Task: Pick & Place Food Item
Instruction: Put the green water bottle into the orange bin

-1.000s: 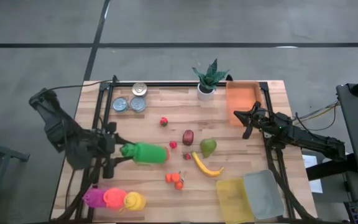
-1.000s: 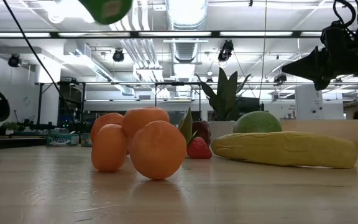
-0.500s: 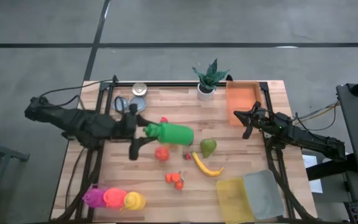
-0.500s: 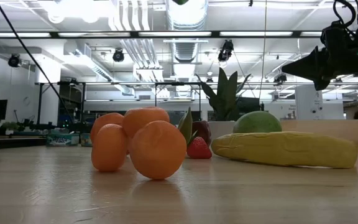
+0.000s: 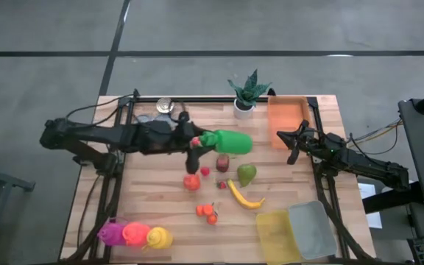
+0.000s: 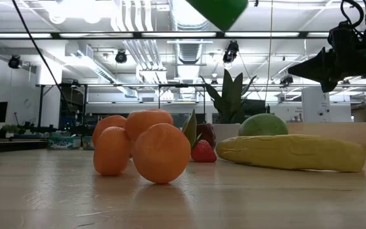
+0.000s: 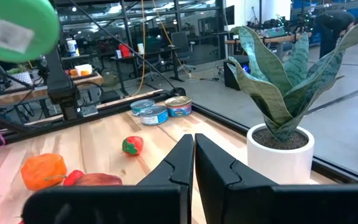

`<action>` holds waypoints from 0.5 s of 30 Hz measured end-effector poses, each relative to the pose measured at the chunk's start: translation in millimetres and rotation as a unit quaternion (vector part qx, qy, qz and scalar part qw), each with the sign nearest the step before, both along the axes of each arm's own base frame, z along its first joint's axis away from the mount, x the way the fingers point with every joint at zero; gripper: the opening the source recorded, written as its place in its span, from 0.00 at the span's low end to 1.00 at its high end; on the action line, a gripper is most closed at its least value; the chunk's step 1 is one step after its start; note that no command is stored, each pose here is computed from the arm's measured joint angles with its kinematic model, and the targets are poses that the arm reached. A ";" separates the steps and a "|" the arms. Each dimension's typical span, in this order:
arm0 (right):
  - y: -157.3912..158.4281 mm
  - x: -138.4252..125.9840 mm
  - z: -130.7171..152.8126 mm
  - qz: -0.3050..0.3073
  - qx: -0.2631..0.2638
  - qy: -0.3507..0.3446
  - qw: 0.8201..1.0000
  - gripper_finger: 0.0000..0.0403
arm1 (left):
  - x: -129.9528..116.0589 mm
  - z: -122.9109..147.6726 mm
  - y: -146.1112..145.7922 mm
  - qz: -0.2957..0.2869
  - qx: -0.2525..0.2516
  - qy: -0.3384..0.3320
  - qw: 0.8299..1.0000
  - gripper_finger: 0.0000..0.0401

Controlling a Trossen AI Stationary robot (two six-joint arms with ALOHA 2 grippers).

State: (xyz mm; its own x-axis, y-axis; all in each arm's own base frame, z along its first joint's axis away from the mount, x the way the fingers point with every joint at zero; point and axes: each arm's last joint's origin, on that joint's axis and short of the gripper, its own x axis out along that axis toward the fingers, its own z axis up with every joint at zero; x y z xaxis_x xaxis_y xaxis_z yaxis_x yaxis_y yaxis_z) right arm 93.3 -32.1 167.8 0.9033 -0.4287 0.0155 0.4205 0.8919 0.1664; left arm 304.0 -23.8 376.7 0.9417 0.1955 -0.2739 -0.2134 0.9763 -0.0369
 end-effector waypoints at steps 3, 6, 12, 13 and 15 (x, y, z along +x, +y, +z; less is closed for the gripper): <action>0.0 0.0 0.0 0.000 0.000 0.000 1.000 0.03 | 14.2 1.9 14.5 -0.004 -0.005 0.023 1.000 0.56; 0.0 0.0 0.0 0.000 0.000 0.000 1.000 0.03 | 27.3 1.9 33.5 -0.008 -0.010 0.055 0.998 0.56; 0.0 0.0 0.0 0.000 0.000 0.000 1.000 0.03 | 50.1 -3.3 74.9 -0.028 -0.016 0.097 0.995 0.56; 0.0 0.0 0.0 0.000 0.000 0.000 1.000 0.03 | 52.5 -4.2 81.5 -0.029 -0.017 0.101 0.994 0.56; 0.0 0.0 0.1 0.000 0.000 0.000 1.000 0.03 | 55.8 -9.2 92.9 -0.031 -0.020 0.122 0.992 0.56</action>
State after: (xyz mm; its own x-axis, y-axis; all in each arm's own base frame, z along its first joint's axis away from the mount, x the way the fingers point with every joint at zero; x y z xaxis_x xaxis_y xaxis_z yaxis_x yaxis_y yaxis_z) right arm 93.2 -32.1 167.9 0.9032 -0.4289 0.0159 0.4205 0.8918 0.1666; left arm 359.9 69.2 367.5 0.8564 0.1240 -0.5012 -0.1605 0.9866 -0.0301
